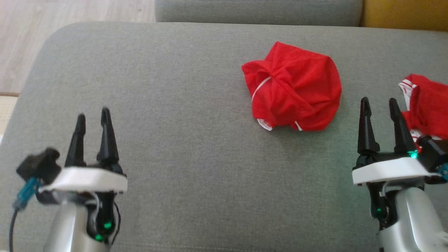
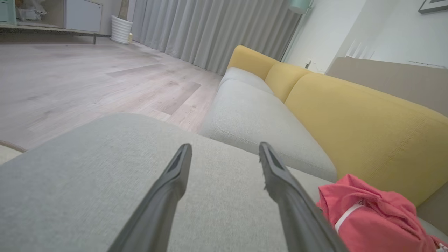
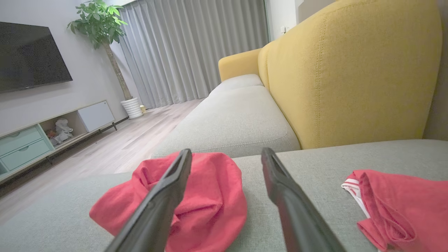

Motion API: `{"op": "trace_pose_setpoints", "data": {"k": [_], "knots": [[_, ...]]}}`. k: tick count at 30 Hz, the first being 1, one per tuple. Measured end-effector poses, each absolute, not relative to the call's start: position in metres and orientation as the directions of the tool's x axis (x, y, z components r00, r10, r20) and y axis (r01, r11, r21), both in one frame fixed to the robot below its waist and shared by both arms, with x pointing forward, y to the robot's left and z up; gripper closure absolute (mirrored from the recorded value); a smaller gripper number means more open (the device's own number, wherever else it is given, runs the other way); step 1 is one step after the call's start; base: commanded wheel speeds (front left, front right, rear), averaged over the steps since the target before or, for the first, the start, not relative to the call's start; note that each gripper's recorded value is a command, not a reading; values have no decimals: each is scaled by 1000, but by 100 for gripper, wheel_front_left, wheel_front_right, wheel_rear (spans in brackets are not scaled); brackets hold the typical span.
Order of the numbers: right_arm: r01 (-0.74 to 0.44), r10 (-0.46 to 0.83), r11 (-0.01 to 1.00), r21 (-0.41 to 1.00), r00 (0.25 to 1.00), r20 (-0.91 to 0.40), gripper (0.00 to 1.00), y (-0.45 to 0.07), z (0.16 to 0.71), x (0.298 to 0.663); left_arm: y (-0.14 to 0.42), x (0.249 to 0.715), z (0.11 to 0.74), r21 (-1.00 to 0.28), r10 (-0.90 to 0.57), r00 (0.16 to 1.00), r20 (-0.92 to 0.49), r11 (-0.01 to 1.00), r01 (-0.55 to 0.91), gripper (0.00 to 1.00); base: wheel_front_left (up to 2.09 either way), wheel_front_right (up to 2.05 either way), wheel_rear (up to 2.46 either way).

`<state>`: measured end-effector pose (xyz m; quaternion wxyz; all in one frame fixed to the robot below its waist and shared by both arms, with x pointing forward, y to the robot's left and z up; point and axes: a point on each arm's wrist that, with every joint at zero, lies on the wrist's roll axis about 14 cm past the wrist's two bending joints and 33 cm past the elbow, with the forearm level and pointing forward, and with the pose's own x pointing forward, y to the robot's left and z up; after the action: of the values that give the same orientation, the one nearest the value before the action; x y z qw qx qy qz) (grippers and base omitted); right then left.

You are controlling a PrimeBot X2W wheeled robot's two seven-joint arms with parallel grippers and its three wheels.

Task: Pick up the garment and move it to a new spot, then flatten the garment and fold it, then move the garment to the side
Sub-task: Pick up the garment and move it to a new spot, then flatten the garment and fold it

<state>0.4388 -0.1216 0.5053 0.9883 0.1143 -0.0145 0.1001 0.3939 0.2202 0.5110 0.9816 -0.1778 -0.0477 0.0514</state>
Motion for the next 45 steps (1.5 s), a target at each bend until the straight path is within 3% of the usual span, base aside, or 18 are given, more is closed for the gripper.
{"op": "trace_pose_setpoints", "data": {"k": [7, 18, 26, 27, 28, 29, 38, 45], "knots": [[-255, 254, 942, 216, 967, 34, 0, -101, 504, 442, 221, 381, 504, -359, 127, 990, 67, 928, -95, 0, 0, 0, 0], [-376, 421, 896, 236, 888, -184, 0, -52, 450, 435, 225, 387, 505, -393, 145, 987, 69, 913, -107, 0, 0, 0, 0], [-440, 475, 878, 186, 848, -236, 0, -36, 432, 460, 225, 384, 494, -391, 160, 987, 25, 910, -137, 0, 0, 0, 0], [-454, 487, 872, 180, 838, -247, 16, -32, 429, 461, 226, 384, 493, -392, 163, 986, 24, 909, -141, 0, 0, 0, 0], [-466, 497, 867, 178, 831, -249, 93, -28, 428, 461, 227, 384, 493, -394, 167, 986, 24, 908, -144, 0, 0, 0, 0], [-478, 510, 860, 180, 824, -248, 100, -24, 428, 461, 228, 383, 493, -394, 171, 985, 22, 907, -149, 0, 0, 0, 0], [-560, 584, 811, 168, 792, -179, 100, 1, 455, 457, 233, 375, 501, -397, 186, 982, 41, 905, -155, 0, 0, 0, 0], [-735, 737, 672, 94, 675, 11, 100, 68, 549, 450, 232, 362, 507, -415, 194, 979, 60, 897, -152, 0, 0, 0, 0]]}}
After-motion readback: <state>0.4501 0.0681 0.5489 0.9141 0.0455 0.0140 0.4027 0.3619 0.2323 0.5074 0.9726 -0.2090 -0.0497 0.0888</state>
